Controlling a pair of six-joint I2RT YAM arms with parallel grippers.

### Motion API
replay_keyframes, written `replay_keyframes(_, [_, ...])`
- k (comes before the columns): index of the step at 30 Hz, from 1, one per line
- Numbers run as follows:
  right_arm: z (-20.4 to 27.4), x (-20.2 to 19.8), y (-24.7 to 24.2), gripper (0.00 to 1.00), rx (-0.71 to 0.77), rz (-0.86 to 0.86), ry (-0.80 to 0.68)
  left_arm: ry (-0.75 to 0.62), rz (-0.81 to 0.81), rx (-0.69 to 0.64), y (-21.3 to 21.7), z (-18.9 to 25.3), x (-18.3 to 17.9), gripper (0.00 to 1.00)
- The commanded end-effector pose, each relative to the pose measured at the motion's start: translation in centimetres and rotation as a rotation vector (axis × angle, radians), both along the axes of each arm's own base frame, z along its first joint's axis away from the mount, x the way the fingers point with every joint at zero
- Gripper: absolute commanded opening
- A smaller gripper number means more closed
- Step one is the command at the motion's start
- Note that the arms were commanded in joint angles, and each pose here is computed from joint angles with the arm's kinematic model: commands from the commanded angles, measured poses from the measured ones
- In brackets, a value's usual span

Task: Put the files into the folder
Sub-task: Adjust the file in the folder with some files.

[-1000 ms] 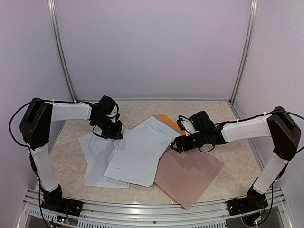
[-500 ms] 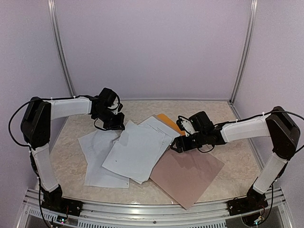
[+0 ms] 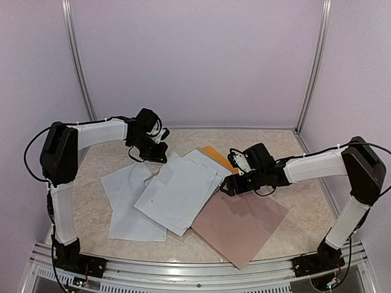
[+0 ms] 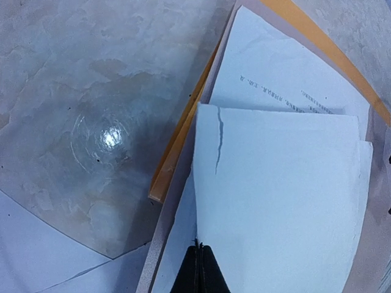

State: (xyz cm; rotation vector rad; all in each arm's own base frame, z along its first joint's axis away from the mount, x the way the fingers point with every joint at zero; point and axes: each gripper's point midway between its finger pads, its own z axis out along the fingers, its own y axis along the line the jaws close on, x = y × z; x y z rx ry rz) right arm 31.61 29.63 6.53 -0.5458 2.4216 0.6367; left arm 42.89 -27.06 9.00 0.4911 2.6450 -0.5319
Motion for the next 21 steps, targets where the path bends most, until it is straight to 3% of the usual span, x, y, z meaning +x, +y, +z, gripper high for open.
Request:
replay_keyframes(1, [0.4, 0.0, -0.5, 0.76, -0.015, -0.03, -0.016, -0.017, -0.135, 0.017, -0.5, 0.3, -0.9, 0.0])
replay_keyframes(21, [3.0, 3.0, 0.4, 0.77, 0.003, -0.048, -0.081, -0.104, -0.369, 0.133, -0.9, 0.2, -1.7, 0.0])
